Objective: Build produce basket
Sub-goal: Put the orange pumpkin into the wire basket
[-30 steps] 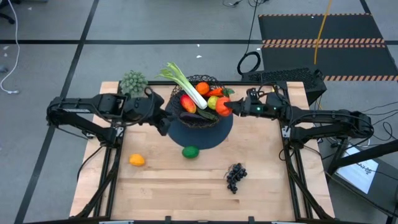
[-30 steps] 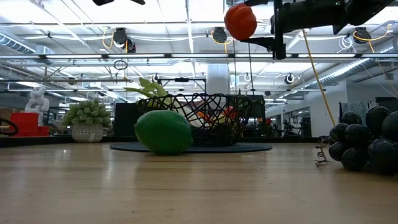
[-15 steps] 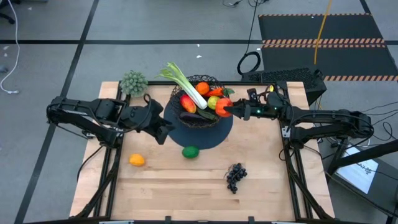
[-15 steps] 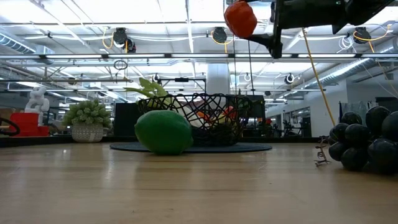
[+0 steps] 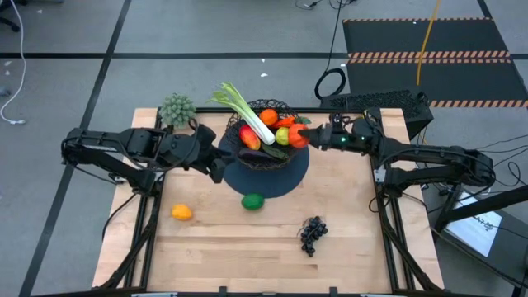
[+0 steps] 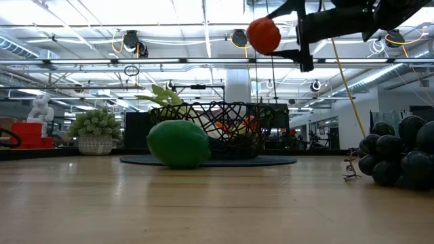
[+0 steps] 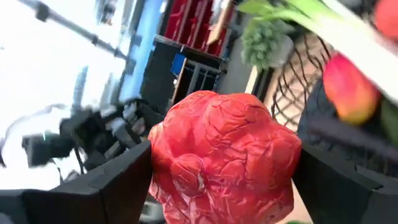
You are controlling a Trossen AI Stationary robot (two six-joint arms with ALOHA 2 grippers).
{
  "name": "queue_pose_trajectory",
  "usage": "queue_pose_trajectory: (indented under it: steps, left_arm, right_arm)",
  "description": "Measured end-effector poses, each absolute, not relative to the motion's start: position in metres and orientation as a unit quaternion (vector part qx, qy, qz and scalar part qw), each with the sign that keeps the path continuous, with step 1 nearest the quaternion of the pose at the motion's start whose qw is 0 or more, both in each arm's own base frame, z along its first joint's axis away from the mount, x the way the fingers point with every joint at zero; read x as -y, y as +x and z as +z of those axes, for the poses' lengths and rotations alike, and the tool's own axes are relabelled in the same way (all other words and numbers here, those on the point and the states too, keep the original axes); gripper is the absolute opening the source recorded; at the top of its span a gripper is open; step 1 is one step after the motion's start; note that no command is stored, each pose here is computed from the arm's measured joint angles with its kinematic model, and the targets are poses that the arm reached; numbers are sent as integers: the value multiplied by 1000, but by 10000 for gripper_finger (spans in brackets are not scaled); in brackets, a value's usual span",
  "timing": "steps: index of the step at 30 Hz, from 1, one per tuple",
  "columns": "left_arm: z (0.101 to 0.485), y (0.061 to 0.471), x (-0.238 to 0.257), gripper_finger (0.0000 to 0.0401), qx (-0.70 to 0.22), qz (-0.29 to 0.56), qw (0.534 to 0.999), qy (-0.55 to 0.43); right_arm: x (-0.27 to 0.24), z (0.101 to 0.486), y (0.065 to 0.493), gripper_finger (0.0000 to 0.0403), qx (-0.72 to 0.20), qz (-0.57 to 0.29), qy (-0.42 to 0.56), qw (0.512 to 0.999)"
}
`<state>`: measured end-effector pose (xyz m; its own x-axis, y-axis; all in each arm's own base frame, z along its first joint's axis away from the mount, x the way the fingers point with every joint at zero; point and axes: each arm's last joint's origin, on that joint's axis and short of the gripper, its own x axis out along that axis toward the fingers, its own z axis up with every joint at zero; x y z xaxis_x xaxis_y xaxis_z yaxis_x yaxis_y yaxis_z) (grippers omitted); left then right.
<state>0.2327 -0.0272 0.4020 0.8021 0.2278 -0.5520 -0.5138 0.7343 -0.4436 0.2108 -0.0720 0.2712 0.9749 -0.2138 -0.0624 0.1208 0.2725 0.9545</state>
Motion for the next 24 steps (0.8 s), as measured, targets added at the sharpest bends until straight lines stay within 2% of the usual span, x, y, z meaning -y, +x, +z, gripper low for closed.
queue_pose_trajectory:
  steps: [4,11,17,24]
  left_arm:
    - [404,234,25,136,-222,209,903,-302]
    - [404,235,18,136,-220,223,906,-284]
    - [405,235,15,136,-220,225,910,-271]
    - [412,240,23,136,-188,179,914,-313]
  right_arm:
    - [80,269,208,336,58,-131,658,739]
    - [93,270,202,336,85,-137,688,707]
    - [97,273,201,336,83,-124,652,743]
    - [87,275,203,336,10,-31,609,793]
